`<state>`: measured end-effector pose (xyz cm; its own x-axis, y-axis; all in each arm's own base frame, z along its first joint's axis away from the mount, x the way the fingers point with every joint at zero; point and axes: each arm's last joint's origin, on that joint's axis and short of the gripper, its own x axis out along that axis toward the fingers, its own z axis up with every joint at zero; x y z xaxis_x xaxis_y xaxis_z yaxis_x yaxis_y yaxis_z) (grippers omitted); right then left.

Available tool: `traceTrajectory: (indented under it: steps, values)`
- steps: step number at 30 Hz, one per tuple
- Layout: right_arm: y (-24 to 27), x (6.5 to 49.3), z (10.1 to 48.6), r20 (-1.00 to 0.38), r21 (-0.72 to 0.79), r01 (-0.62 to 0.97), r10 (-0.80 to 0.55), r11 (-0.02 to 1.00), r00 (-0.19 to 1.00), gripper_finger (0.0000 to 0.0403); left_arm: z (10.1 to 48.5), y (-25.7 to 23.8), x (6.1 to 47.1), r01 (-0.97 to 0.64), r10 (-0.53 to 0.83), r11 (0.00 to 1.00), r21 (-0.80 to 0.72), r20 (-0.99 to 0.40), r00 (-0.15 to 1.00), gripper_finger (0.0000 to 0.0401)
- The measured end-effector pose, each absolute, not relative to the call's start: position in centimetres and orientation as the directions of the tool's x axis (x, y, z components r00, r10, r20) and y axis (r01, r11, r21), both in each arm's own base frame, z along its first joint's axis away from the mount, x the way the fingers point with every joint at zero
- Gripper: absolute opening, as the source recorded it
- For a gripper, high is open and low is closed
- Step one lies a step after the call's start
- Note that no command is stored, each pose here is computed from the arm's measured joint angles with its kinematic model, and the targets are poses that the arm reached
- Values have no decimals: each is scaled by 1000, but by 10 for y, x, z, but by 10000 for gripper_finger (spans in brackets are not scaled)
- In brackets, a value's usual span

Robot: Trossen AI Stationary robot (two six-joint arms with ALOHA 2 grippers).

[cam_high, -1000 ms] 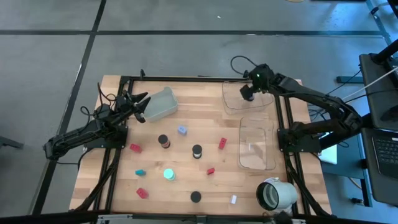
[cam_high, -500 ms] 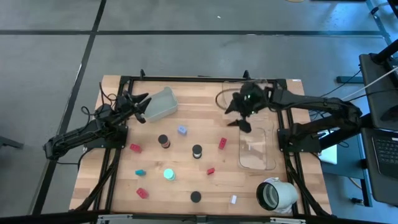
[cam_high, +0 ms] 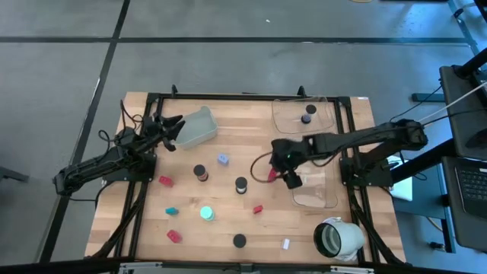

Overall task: Pick & Place Office items
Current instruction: Put the top right red charger adapter into the bottom transparent bin

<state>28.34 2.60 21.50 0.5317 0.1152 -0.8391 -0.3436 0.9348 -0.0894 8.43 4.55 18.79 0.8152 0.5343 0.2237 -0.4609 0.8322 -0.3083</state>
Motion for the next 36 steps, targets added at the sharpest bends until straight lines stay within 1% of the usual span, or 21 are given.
traceTrajectory:
  steps: [6, 11, 16, 24, 27, 30, 36]
  values:
    - [40, 289, 195, -878, -99, -389, 103, 916, 467, 307, 188, 45, 84, -453, 521, 843, -288, 229, 822, 141]
    - [41, 290, 194, -880, -134, -453, 105, 881, 464, 318, 188, 45, 84, -454, 520, 844, -287, 229, 823, 141]
    - [40, 290, 194, -880, -175, -519, 104, 837, 464, 320, 188, 45, 84, -454, 520, 844, -287, 229, 823, 141]
    - [37, 292, 190, -885, -187, -539, 98, 822, 456, 320, 188, 45, 84, -454, 521, 843, -287, 229, 822, 141]
    - [37, 295, 182, -895, -175, -543, 96, 821, 435, 320, 188, 45, 84, -455, 521, 843, -286, 228, 822, 141]
    - [36, 298, 174, -919, -165, -566, 82, 808, 385, 320, 188, 45, 84, -455, 521, 843, -286, 227, 823, 141]
    - [36, 315, 176, -948, -197, -592, 3, 782, 319, 320, 188, 45, 85, -460, 522, 843, -279, 221, 824, 141]
